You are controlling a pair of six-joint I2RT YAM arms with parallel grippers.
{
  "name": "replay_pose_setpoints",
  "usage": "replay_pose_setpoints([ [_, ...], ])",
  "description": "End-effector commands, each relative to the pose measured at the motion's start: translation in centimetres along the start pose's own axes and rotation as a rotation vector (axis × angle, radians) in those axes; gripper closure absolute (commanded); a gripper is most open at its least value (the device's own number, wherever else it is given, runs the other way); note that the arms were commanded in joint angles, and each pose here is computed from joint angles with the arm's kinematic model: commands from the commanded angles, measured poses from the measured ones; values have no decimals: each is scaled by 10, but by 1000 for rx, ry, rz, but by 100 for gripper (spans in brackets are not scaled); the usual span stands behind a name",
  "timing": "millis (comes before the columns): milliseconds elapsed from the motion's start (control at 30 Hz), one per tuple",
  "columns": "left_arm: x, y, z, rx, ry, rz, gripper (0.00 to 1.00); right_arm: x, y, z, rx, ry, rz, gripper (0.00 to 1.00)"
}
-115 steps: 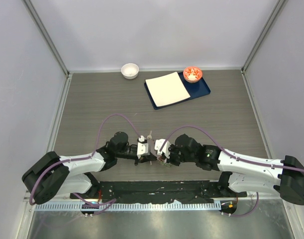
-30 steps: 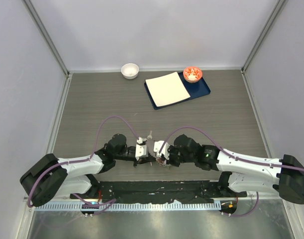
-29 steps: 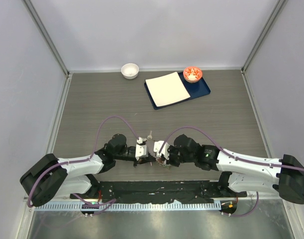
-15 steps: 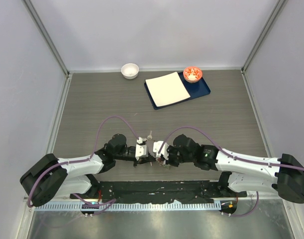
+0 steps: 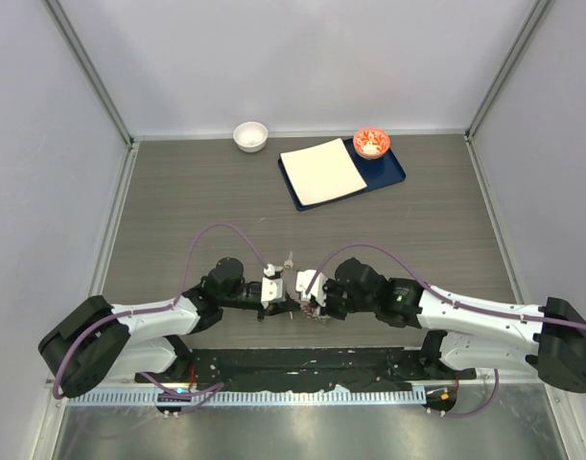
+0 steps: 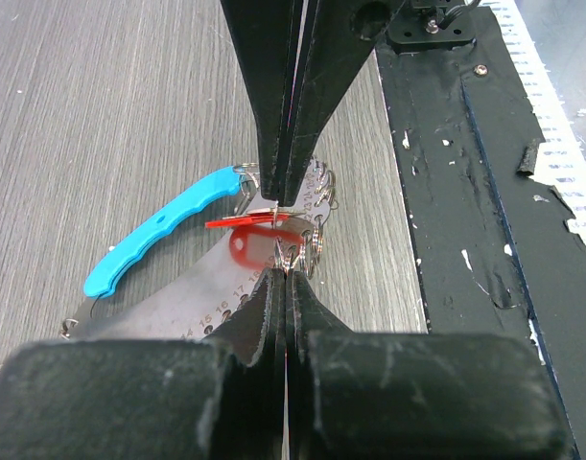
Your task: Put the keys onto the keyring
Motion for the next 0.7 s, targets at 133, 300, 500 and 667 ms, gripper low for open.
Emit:
replay_pose_setpoints([
  [133,-2,4,-17,-69,-63,-7,100,-2,-8,-26,21,-87,13,99],
  [300,-2,3,-16,-70,-62,-4,100,-4,-8,-27,25,-90,8,99],
  [500,-2,3,-16,-69,-62,-5,100,-4,-7,-28,26,-95,2,99],
  [667,-2,3,-18,-73,-69,-1,100,-4,-5,-28,30,-105,-15,99],
])
Point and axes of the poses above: each gripper's point midway between its finger pads, its own x axis back along the fingers, its own y axis along the line the jaws close on, z = x × y, the point moved 5 cm from there along x, back along the fingers, and after that the axes turned 5 degrees about x, right-handed, at the moved point
